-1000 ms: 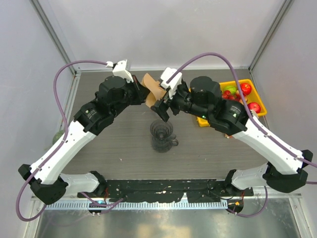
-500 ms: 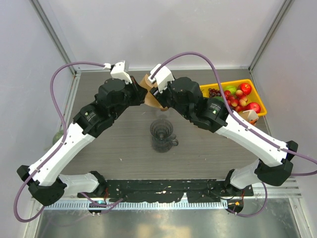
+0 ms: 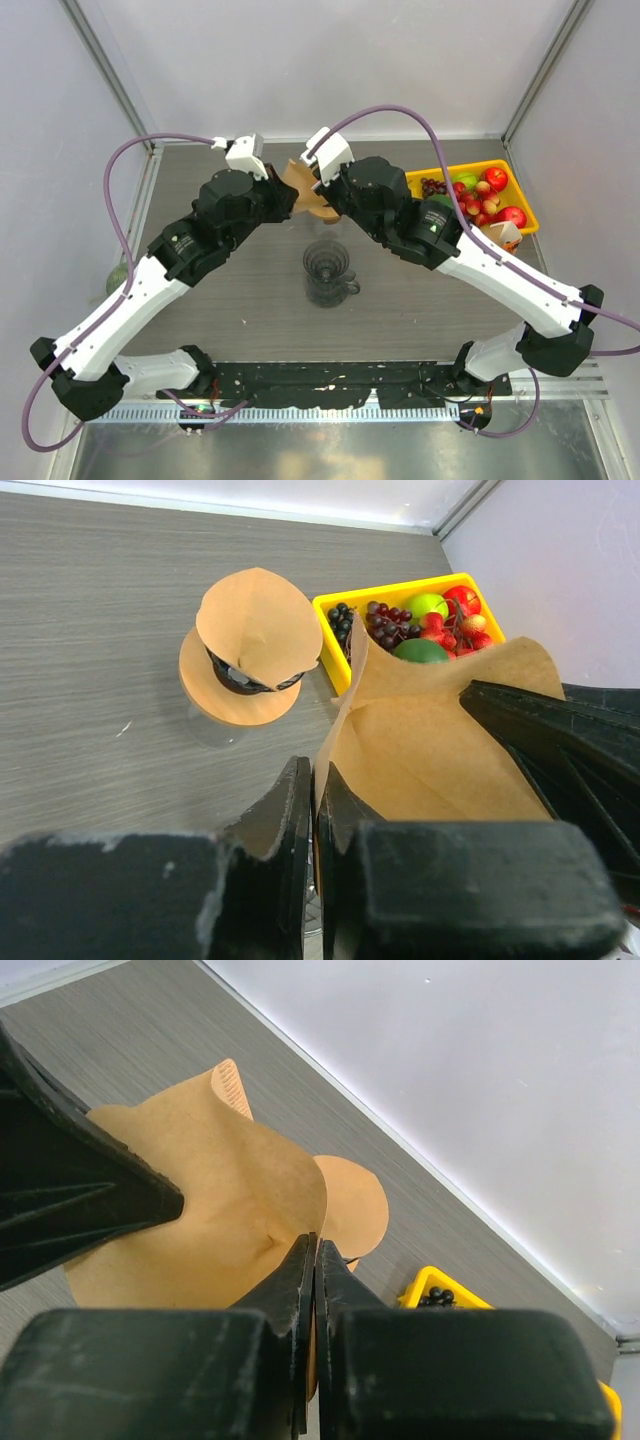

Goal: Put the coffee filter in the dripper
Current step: Adjust the coffee filter.

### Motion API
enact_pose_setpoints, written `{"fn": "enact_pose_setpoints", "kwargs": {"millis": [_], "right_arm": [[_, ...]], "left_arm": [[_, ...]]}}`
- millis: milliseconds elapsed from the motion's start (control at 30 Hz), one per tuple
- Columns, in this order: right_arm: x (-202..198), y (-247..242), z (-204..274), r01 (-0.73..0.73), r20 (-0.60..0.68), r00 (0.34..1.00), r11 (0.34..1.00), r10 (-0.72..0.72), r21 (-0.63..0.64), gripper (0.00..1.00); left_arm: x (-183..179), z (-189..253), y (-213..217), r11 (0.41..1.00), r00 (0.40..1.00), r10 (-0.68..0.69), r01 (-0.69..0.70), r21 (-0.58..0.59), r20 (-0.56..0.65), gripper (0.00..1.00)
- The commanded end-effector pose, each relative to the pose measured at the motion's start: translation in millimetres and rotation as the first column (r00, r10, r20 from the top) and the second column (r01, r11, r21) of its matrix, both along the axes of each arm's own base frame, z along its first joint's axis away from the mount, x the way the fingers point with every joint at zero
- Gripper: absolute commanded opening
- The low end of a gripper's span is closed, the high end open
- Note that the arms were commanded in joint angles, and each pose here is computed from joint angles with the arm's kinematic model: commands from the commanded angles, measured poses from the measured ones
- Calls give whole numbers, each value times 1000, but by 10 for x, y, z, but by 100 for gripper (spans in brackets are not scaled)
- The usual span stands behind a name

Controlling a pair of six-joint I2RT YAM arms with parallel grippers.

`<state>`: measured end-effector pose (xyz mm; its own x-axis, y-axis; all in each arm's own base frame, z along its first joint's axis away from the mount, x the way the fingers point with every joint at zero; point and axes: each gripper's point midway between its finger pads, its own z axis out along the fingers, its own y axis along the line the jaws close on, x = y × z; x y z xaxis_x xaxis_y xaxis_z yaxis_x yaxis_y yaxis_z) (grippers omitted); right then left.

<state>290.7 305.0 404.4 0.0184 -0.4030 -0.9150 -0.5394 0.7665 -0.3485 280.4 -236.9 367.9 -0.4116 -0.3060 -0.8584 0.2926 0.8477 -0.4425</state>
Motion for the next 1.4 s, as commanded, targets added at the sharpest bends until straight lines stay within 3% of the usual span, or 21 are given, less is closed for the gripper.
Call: {"fn": "enact_pose_setpoints", "kwargs": {"millis": [0, 133, 267, 367, 467, 600, 767, 900, 1100, 1267, 1367], "right_arm": [[-104, -57, 301, -46, 78, 996, 995, 39, 85, 5], [-205, -9, 266, -127, 89, 989, 990, 121, 66, 5], [-304, 48, 235, -198, 82, 978, 978, 193, 61, 5], [-337, 75, 227, -224, 82, 972, 973, 218, 60, 5], [-341, 76, 242, -231, 92, 970, 971, 225, 59, 5], [-288, 14, 305, -189, 120, 976, 980, 181, 64, 5], [-229, -24, 325, -146, 129, 982, 986, 135, 76, 5], [-324, 23, 296, -217, 129, 969, 975, 209, 55, 5], [-558, 32, 208, -354, 125, 927, 935, 354, -28, 5], [-708, 70, 73, -445, 79, 889, 891, 451, -89, 5], [-703, 103, 49, -456, 73, 882, 883, 465, -110, 5]], "left_arm": [[-28, 261, 61, 999, 994, -1, 5, -40, 108, 10], [-64, 361, 32, 998, 984, -42, 50, -45, 174, 19], [-104, 417, -93, 991, 971, -117, 127, -36, 206, 37], [-66, 329, -126, 992, 979, -121, 123, -6, 164, 39], [-53, 253, -153, 992, 983, -128, 127, 14, 134, 31], [-103, 213, -190, 987, 977, -162, 160, 20, 136, 3], [-178, 220, -244, 980, 965, -200, 199, 24, 167, 0], [-161, 218, -142, 983, 963, -181, 171, 69, 198, 28], [-222, 228, 81, 963, 932, -239, 192, 190, 273, 55], [-446, 199, -11, 907, 868, -402, 333, 258, 293, 63], [-479, 168, -40, 892, 860, -431, 361, 272, 272, 63]]}}
